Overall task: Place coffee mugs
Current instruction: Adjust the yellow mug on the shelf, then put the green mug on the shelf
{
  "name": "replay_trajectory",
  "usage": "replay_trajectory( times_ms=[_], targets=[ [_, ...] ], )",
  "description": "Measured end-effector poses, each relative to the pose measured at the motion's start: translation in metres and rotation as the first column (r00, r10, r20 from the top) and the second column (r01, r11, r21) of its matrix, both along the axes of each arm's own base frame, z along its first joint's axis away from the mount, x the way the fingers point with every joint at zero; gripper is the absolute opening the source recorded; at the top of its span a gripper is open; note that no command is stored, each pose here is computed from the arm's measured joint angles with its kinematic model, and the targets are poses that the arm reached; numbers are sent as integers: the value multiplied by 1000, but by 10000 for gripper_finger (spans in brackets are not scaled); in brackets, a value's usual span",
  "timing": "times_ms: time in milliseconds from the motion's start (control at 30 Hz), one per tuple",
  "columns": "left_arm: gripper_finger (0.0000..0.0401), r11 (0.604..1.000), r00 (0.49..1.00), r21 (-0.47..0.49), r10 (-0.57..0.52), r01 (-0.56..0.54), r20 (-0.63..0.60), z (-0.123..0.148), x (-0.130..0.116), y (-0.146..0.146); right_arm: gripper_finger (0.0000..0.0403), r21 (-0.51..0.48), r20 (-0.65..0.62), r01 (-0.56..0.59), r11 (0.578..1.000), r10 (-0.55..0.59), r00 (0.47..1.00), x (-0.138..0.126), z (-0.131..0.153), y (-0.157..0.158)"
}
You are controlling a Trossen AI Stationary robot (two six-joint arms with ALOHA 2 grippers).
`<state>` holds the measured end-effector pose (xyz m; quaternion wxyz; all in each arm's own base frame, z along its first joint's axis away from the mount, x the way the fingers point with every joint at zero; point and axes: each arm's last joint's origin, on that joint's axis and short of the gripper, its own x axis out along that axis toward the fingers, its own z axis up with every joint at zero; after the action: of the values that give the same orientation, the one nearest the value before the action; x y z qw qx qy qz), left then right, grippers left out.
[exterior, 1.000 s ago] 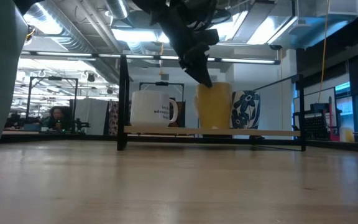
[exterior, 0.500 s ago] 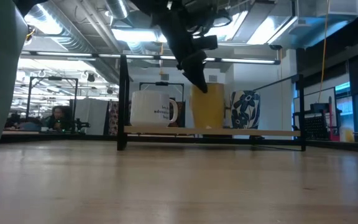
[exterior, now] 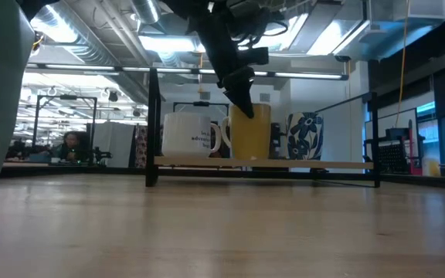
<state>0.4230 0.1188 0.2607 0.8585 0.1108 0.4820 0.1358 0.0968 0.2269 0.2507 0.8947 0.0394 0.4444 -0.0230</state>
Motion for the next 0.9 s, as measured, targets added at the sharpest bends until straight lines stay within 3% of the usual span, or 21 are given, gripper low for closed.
replay_trajectory(
  times_ms=[233, 633, 900],
  targets=[
    [129, 999, 998, 24, 22, -24, 51, 4, 4, -2, 149, 0, 0, 0, 1000, 0, 1000, 0, 0, 0],
    [178, 1000, 994, 29, 6, -9, 106, 19, 9, -6, 149, 1, 1, 0, 1000, 0, 1000, 0, 0, 0],
    [182, 999, 988, 48, -14, 7, 152, 37, 13, -14, 149, 0, 1, 0, 1000, 0, 1000, 0, 0, 0]
  ],
)
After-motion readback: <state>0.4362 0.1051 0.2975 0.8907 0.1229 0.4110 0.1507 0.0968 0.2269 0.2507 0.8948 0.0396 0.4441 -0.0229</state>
